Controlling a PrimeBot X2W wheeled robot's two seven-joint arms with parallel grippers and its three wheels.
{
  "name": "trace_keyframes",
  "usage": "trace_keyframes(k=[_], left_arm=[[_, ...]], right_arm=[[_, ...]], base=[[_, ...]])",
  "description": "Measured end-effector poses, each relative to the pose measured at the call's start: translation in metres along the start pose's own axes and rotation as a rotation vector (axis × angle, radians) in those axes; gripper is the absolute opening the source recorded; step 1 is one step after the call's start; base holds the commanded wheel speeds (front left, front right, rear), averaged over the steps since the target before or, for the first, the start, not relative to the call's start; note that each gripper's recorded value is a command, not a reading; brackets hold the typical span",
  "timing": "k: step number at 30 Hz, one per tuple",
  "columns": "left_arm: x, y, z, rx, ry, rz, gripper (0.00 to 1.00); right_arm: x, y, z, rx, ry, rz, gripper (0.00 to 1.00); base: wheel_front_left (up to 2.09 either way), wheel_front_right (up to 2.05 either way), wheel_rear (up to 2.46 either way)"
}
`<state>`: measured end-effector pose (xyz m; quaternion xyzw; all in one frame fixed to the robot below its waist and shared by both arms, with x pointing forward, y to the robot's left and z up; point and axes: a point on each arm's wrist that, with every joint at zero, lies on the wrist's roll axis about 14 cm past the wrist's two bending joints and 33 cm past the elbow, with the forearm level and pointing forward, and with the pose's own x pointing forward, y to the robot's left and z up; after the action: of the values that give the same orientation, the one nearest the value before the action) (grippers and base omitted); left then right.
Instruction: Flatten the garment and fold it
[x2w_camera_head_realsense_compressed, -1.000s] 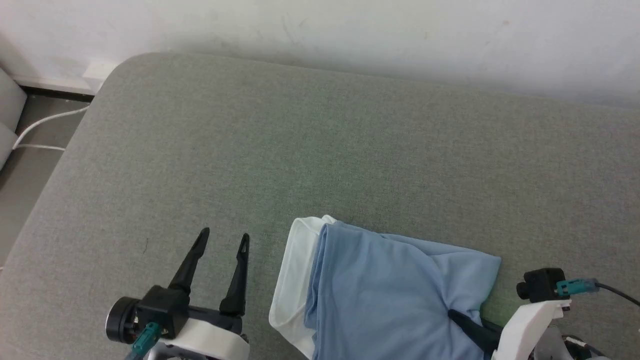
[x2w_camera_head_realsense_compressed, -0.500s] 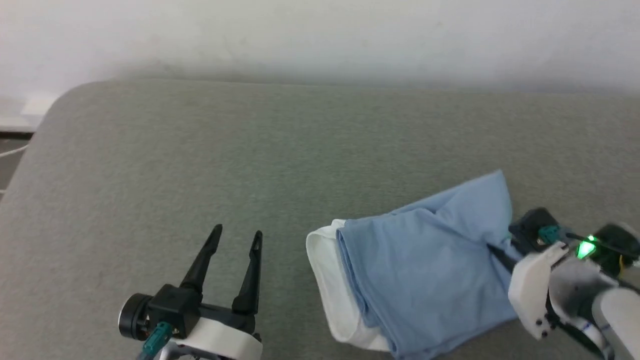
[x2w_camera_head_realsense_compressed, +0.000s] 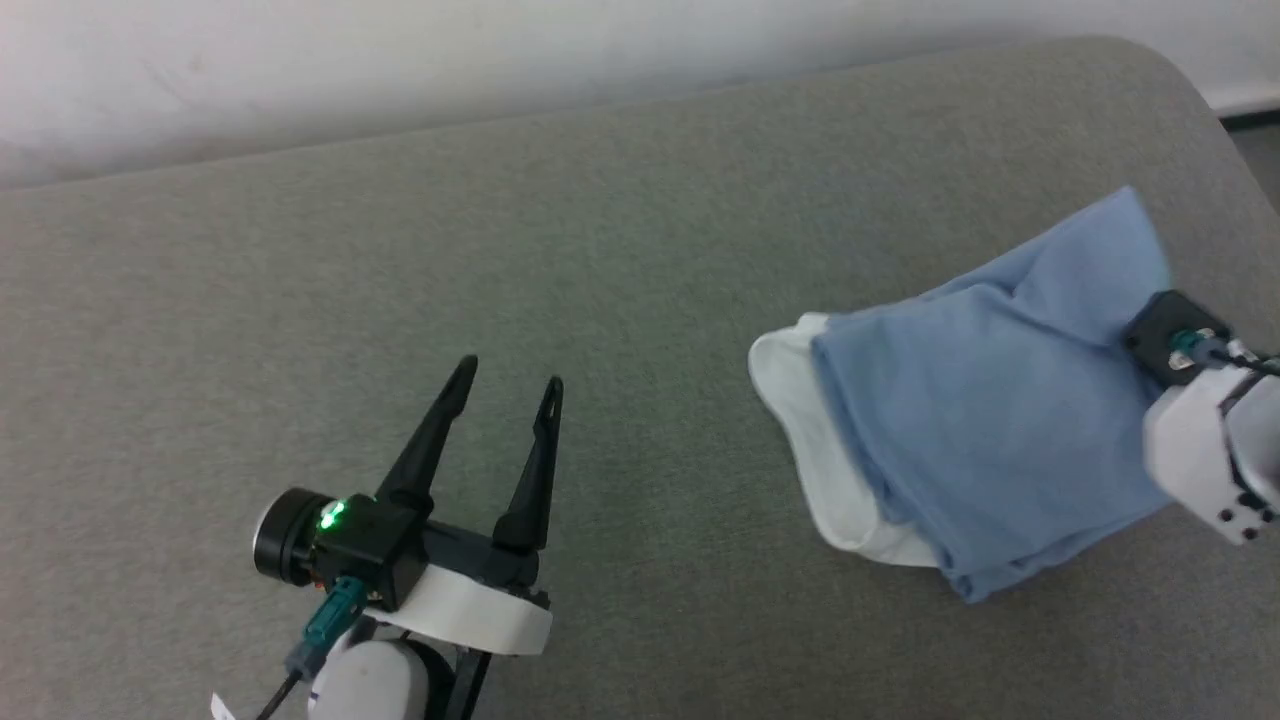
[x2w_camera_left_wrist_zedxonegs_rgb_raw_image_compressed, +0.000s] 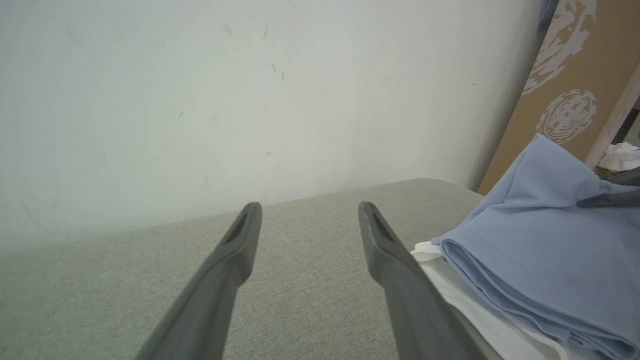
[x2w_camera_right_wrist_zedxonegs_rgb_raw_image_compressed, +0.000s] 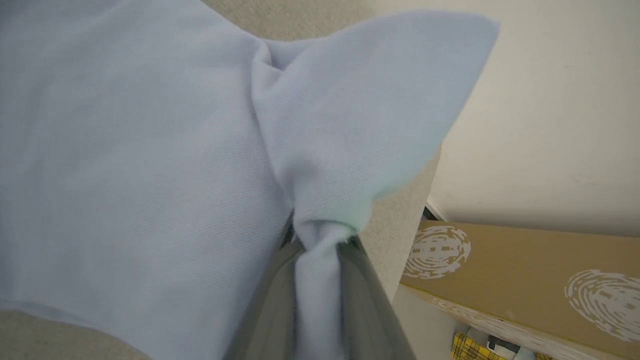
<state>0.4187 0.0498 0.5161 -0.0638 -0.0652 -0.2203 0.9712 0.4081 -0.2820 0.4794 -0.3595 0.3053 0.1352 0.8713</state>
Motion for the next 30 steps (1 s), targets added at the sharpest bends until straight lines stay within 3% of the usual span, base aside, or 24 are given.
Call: trace_keyframes(k=[6,15,22,29,30], left_arm=[[0.030,-0.008,-0.020,-0.009,0.010,-0.076,1.00],[0.052,-0.004,-0.061,-0.043,0.053,-0.112,1.00],[0.052,0.002,-0.093,-0.068,0.110,-0.106,1.00],[0.052,0.011,-0.101,-0.071,0.119,-0.087,1.00],[0.052,0.011,-0.101,-0.071,0.120,-0.085,1.00]], right_arm=[[0.005,-0.042,-0.060,0.008,0.140,-0.080,0.00],[0.013,-0.109,-0.139,0.127,0.309,-0.270,0.00],[0.019,-0.120,-0.188,0.188,0.415,-0.343,0.00],[0.038,-0.113,-0.199,0.195,0.417,-0.351,0.00],[0.040,-0.113,-0.199,0.191,0.412,-0.353,0.37]], base=[[0.00,0.00,0.00],[0.00,0.00,0.00],[0.00,0.00,0.00],[0.00,0.00,0.00],[0.00,0.00,0.00]])
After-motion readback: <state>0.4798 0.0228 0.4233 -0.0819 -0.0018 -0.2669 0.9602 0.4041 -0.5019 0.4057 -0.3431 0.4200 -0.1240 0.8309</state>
